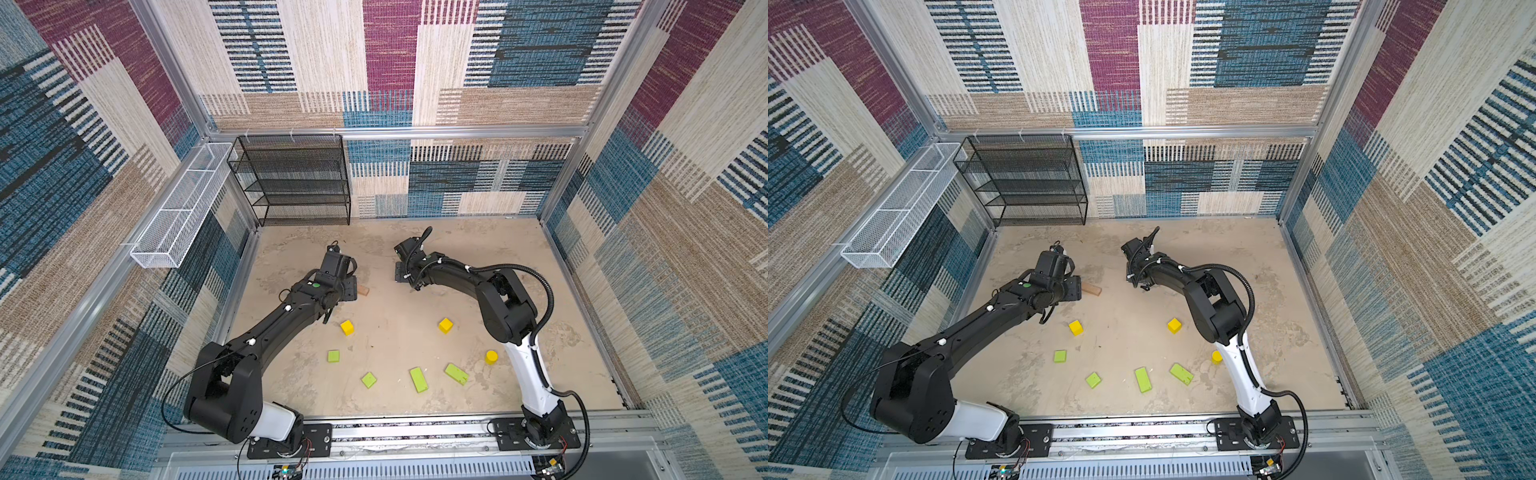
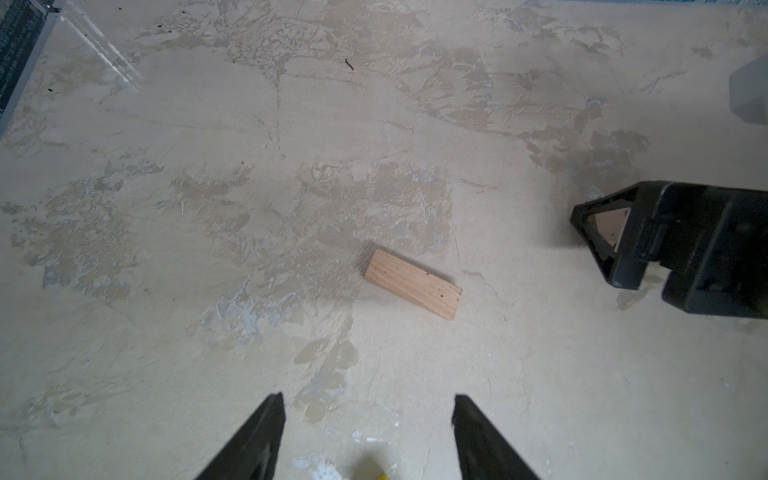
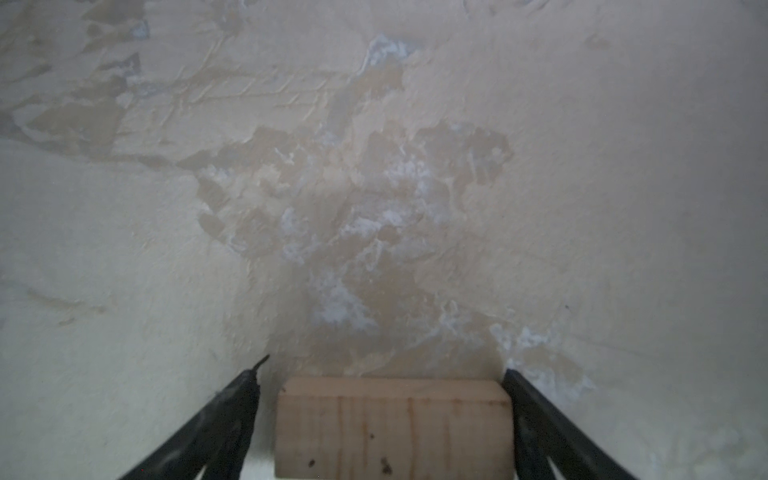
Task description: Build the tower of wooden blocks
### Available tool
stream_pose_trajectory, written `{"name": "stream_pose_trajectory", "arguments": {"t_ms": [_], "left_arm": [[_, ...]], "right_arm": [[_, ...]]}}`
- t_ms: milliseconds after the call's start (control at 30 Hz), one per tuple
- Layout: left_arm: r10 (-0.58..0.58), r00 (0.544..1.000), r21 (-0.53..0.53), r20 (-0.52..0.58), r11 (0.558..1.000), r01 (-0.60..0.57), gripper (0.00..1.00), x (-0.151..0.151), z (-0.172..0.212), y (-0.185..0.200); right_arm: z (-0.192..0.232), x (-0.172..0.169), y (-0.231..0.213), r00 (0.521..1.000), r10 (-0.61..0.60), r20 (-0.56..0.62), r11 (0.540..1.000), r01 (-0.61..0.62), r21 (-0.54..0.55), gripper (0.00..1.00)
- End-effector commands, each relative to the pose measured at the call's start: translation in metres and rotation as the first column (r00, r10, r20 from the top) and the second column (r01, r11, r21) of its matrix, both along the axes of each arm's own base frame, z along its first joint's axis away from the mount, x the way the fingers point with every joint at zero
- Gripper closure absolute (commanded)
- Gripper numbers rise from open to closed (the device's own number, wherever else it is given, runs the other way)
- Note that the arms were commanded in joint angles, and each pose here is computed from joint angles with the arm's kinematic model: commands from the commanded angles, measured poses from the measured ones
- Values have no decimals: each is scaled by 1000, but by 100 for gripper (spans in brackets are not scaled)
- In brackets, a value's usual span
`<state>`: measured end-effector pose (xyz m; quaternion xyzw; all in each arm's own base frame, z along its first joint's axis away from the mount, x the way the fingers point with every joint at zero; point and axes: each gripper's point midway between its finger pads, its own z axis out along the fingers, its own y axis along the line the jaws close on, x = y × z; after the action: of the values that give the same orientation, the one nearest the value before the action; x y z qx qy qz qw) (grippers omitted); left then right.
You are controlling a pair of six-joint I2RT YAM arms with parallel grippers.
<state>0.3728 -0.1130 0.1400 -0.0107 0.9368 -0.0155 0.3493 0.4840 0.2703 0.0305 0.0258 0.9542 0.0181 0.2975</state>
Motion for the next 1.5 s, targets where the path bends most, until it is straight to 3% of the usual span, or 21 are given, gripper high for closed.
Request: {"name": "stream_pose_trajectory", "arguments": {"t_ms": [0, 467, 800, 1200, 1467], "left_arm": [[-7, 1000, 35, -8, 999, 7, 31, -2, 0, 4], [-7, 1000, 41, -14, 999, 7, 31, -2, -1, 4], [-5, 1000, 44, -14, 999, 6, 31, -2, 0, 5], [-5, 1000, 50, -16, 999, 6, 31, -2, -1, 6], [-3, 1000, 58, -17, 998, 4, 30, -2, -1, 7]], "right_arm": [[-10, -13, -1, 998, 5, -67, 1000, -5, 4, 7], [-15, -22, 5, 996, 33, -84, 999, -33, 1, 22], [-18, -31, 10, 994, 45, -96, 999, -46, -10, 21], [-16, -34, 16, 994, 57, -96, 998, -57, -5, 9], [-17, -35, 11, 994, 62, -90, 997, -66, -41, 16]]}}
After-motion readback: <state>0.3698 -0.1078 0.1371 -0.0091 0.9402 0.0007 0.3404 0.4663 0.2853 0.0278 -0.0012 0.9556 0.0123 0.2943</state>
